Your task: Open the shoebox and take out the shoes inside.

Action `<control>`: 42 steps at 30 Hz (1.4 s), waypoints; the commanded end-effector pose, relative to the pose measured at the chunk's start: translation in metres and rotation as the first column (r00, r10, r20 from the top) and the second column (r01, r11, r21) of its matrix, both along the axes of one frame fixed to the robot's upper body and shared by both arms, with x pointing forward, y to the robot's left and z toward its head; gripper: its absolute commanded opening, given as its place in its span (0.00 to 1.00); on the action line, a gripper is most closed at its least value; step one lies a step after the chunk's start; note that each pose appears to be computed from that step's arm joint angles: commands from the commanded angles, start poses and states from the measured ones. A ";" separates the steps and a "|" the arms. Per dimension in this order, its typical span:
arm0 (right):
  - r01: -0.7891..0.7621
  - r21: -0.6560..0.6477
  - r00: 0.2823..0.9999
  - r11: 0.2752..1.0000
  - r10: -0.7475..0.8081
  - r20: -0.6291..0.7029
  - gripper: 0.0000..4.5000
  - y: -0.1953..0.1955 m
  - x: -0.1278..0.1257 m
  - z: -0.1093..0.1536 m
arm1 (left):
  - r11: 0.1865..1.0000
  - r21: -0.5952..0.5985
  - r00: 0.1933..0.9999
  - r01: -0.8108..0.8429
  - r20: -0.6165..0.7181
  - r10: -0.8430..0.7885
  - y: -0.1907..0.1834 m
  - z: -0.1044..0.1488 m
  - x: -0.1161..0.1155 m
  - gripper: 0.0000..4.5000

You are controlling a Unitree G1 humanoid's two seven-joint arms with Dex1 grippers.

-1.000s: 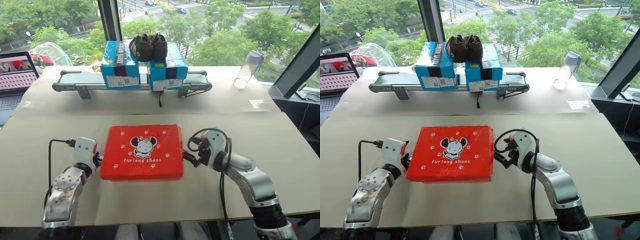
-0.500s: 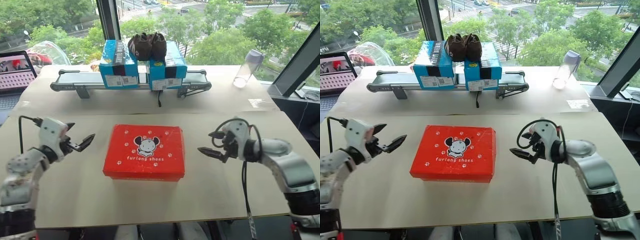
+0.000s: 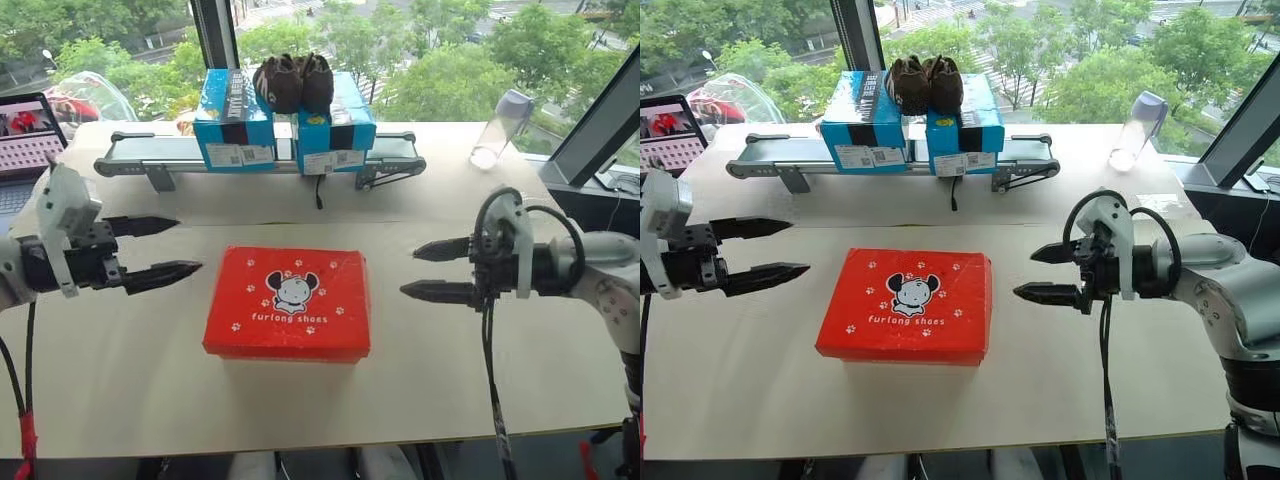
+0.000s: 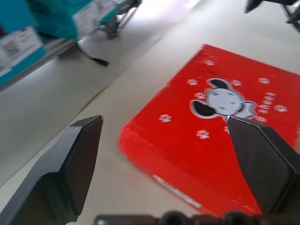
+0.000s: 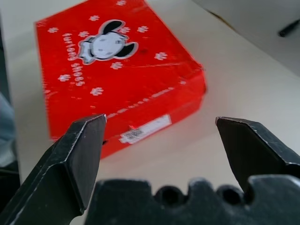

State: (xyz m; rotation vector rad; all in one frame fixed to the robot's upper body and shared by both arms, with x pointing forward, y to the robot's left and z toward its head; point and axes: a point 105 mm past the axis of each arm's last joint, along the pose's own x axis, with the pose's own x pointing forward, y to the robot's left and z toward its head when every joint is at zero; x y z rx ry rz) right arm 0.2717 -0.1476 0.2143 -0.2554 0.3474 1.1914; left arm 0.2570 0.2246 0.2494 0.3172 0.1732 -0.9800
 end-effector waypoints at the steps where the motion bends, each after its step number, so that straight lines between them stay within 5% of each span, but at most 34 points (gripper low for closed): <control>1: -0.053 -0.019 0.999 0.998 0.053 0.012 1.00 0.004 -0.019 0.021 | 0.991 0.059 0.992 0.122 -0.039 -0.120 -0.015 0.014 -0.016 1.00; 9: -0.132 -0.129 0.983 0.983 0.113 -0.145 0.45 -0.001 -0.048 0.000 | 0.966 0.113 0.972 0.233 -0.063 -0.227 -0.028 0.034 -0.023 1.00; 15: -0.069 -0.139 0.989 0.988 0.050 -0.141 0.01 -0.003 -0.030 -0.034 | 0.945 0.157 0.955 0.288 -0.120 -0.271 -0.028 0.037 -0.033 1.00; 24: -0.124 -0.129 0.981 0.984 0.102 -0.165 0.01 0.006 -0.017 -0.079 | 0.940 0.182 0.952 0.288 -0.162 -0.260 -0.016 0.046 -0.043 1.00; 32: -0.252 -0.031 0.944 0.967 0.239 -0.226 0.01 0.038 -0.025 -0.092 | 0.965 0.105 0.966 0.240 -0.122 -0.227 -0.004 0.055 -0.047 1.00; 36: -0.266 0.024 0.939 0.964 0.265 -0.220 0.01 0.047 -0.025 -0.086 | 0.977 0.058 0.977 0.207 -0.067 -0.203 -0.004 0.063 -0.043 1.00; 42: -0.281 0.217 0.923 0.935 0.325 -0.204 0.01 0.053 -0.028 -0.040 | 0.984 -0.012 0.984 0.177 -0.002 -0.177 0.001 0.068 -0.040 1.00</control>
